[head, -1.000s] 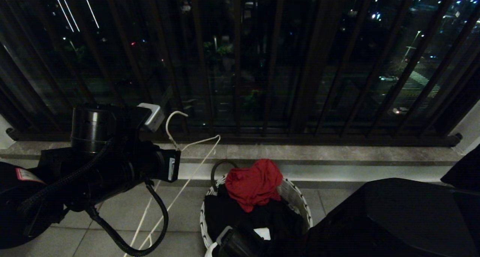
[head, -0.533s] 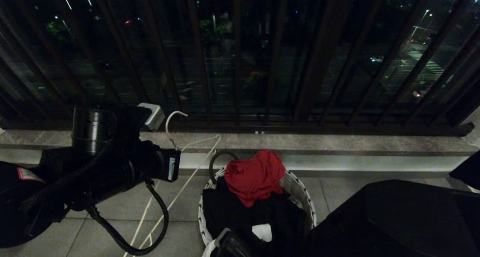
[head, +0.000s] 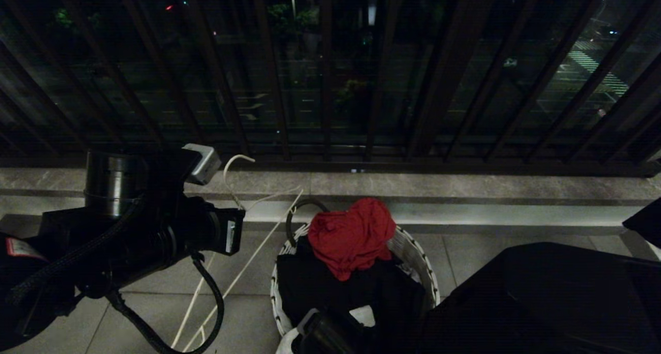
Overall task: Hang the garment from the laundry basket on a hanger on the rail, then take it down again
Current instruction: Put clothes in the basket
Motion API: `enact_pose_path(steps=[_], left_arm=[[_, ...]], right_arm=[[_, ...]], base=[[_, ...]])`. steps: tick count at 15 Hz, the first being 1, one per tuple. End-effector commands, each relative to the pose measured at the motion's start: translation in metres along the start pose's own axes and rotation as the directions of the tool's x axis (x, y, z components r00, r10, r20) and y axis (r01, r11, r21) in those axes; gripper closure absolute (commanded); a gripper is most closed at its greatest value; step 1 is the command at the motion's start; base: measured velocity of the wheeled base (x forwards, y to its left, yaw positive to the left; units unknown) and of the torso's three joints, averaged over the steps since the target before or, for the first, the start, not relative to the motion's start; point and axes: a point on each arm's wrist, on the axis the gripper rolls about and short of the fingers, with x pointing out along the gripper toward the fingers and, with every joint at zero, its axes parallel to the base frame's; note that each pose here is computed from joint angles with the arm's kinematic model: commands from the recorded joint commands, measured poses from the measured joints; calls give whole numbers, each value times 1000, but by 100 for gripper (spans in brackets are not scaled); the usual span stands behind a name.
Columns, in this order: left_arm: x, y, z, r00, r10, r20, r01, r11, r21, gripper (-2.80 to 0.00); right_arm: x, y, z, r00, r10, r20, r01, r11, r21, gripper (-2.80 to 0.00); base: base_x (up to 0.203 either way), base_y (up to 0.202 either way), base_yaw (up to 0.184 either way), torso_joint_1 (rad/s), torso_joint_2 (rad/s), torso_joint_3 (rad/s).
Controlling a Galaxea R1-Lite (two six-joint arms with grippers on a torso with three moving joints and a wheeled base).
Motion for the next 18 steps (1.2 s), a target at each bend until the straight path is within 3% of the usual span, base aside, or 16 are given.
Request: enact_pose_path(steps=[1, 13, 16, 18], left_arm=[[-5, 0, 1, 1000, -9, 17, 9, 1000, -1, 0], [0, 2, -1, 1000, 4, 0, -4, 1000, 30, 0], [-1, 2, -1, 1000, 4, 2, -4, 1000, 30, 0], [-1, 3, -1, 1000, 5, -1, -5, 1000, 30, 0]], right_arm=[[-3, -2, 2, 1000, -2, 10, 2, 1000, 5, 0], [-27, -7, 12, 997, 0, 74, -2, 1000, 26, 0], [-50, -13, 26, 988, -5, 154, -3, 999, 52, 0], [-69, -30, 43, 972, -36, 233, 10, 994, 110, 0]], base=[[0, 0, 0, 0, 0, 0], [0, 0, 0, 0, 0, 0], [0, 0, 0, 0, 0, 0], [0, 0, 0, 0, 0, 0]])
